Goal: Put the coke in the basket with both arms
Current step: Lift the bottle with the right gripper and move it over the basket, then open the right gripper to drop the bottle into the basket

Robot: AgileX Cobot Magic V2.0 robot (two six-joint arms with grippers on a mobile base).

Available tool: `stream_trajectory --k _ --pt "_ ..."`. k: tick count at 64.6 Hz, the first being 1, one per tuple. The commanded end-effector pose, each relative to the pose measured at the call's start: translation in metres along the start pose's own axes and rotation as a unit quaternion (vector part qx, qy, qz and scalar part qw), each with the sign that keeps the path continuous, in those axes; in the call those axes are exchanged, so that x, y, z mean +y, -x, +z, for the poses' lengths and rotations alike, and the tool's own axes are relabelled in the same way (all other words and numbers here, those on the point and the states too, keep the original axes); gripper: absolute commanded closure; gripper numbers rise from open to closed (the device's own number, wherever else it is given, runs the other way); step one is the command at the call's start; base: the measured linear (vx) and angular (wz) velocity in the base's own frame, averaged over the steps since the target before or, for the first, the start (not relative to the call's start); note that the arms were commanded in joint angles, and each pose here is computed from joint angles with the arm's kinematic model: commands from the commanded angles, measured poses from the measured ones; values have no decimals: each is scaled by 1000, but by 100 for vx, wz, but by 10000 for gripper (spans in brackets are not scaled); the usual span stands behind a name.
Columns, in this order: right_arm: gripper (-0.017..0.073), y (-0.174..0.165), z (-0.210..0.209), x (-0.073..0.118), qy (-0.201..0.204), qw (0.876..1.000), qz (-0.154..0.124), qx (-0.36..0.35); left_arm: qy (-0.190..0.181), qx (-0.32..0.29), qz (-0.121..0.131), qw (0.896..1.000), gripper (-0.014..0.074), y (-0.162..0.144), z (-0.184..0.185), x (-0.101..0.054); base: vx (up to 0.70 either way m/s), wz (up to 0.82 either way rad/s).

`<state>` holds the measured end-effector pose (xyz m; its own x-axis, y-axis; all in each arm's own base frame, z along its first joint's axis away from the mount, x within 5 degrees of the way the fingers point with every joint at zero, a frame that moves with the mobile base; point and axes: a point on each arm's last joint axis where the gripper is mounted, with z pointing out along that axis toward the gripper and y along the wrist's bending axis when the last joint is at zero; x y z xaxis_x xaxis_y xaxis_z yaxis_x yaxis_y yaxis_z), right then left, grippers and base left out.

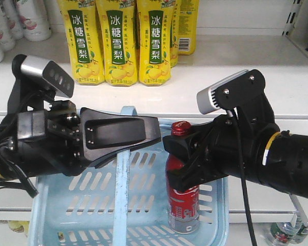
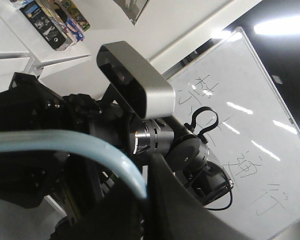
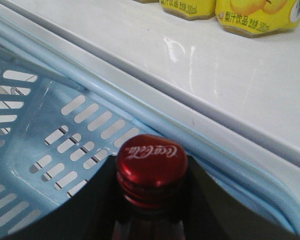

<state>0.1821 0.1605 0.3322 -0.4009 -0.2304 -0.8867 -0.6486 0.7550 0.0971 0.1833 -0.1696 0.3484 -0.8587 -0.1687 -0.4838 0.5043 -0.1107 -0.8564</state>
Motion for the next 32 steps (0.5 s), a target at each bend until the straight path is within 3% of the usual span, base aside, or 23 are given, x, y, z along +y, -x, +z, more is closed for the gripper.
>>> stream_trajectory --k 1,17,32 --pt "377 22 -10 1 -2 997 -4 -77 -123 20 16 992 600 -2 -1 -34 0 0" --pt "117 22 -10 1 -2 997 -5 -77 -123 20 16 992 600 -2 -1 -34 0 0" --pt "87 24 -17 0 -4 997 -10 -82 -123 20 15 992 600 -2 -1 -34 0 0"
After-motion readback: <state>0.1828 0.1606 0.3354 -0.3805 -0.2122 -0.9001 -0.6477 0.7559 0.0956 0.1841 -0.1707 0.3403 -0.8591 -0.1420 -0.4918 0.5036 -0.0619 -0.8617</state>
